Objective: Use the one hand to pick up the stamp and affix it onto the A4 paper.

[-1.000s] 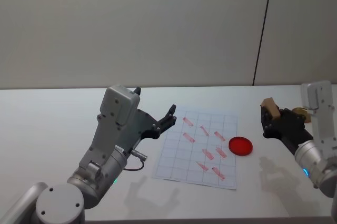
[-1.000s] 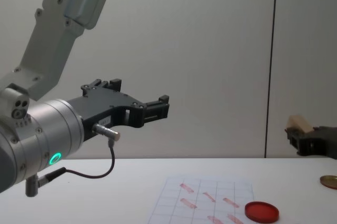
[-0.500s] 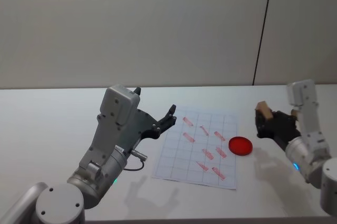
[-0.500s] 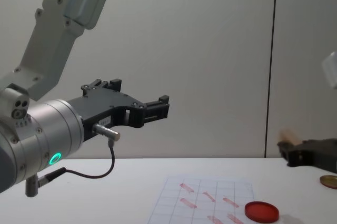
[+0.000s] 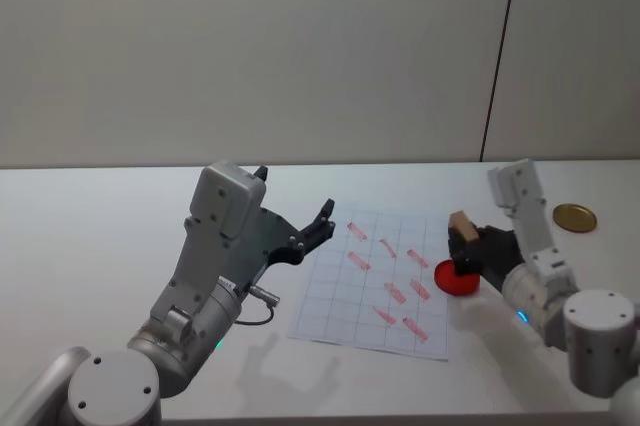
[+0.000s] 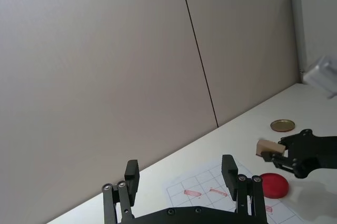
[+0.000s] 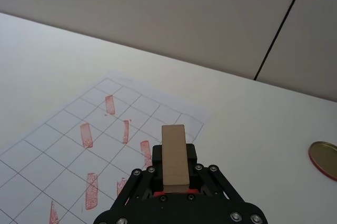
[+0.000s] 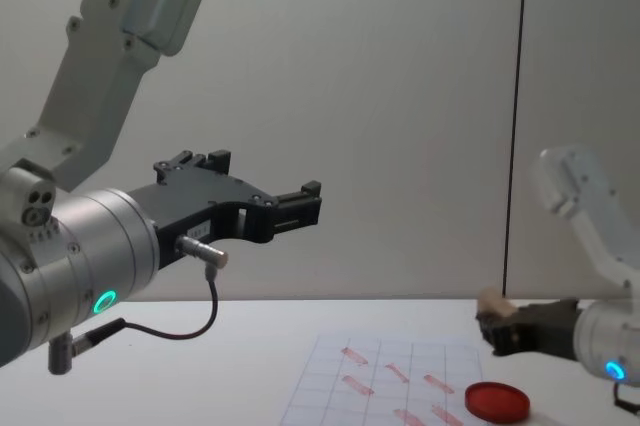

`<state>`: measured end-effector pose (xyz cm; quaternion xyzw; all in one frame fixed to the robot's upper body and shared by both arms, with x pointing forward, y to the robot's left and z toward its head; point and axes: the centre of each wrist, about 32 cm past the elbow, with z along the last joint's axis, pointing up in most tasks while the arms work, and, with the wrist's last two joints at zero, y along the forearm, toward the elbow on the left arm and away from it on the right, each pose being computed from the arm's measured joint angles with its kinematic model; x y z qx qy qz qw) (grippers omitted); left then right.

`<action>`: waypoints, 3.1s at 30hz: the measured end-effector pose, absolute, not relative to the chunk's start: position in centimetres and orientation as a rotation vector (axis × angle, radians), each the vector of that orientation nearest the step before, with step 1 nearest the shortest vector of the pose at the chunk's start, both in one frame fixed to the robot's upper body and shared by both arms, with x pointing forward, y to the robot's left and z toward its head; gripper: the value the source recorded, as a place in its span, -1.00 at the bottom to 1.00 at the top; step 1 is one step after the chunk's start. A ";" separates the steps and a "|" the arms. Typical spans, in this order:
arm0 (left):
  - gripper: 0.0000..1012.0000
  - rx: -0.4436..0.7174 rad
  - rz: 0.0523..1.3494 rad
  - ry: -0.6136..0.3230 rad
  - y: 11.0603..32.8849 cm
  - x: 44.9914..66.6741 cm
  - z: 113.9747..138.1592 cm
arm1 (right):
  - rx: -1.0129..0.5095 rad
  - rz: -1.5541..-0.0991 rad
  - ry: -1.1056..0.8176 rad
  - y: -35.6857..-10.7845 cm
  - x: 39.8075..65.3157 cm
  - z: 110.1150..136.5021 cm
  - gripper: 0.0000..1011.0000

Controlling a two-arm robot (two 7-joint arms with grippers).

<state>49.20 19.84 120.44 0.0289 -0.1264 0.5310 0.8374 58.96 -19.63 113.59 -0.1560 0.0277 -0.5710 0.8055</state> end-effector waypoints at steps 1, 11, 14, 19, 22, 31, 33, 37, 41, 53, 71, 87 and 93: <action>0.96 0.061 1.124 -0.268 19.8 49.2 120.4 | -0.345 -1.218 0.063 -19.4 59.2 113.4 -0.56; 0.96 0.061 1.124 -0.268 19.8 49.2 120.4 | -0.408 -1.219 0.085 -18.2 60.9 112.5 -0.56; 0.96 0.061 1.124 -0.268 19.8 49.2 120.4 | -0.420 -1.224 0.090 -18.0 61.3 112.4 -0.56; 0.96 0.061 1.124 -0.268 19.8 49.2 120.4 | -0.444 -1.233 0.100 -17.8 62.1 112.1 -0.56; 0.96 0.061 1.124 -0.268 19.8 49.2 120.4 | -0.454 -1.237 0.105 -17.7 62.4 112.0 -0.56; 0.96 0.061 1.124 -0.268 19.8 49.2 120.4 | -0.475 -1.234 0.118 -17.7 62.8 111.9 -0.56; 0.96 0.061 1.124 -0.268 19.8 49.2 120.4 | -0.476 -1.230 0.121 -17.7 62.9 111.8 -0.56; 0.96 0.061 1.124 -0.268 19.8 49.2 120.4 | -0.478 -1.223 0.127 -17.7 62.9 111.9 -0.56; 0.96 0.061 1.124 -0.268 19.8 49.2 120.4 | -0.482 -1.219 0.132 -17.8 62.7 111.9 -0.56; 0.96 0.061 1.124 -0.268 19.8 49.2 120.4 | -0.485 -1.221 0.141 -18.6 62.1 112.0 -0.56; 0.96 0.061 1.124 -0.268 19.8 49.2 120.4 | -0.486 -1.215 0.155 -19.3 61.7 111.6 -0.56; 0.96 0.061 1.124 -0.268 19.8 49.2 120.4 | -0.485 -1.204 0.160 -19.2 62.1 111.1 -0.16; 0.96 0.061 1.124 -0.268 19.8 49.2 120.4 | -0.478 -1.202 0.153 -19.2 62.2 111.1 0.24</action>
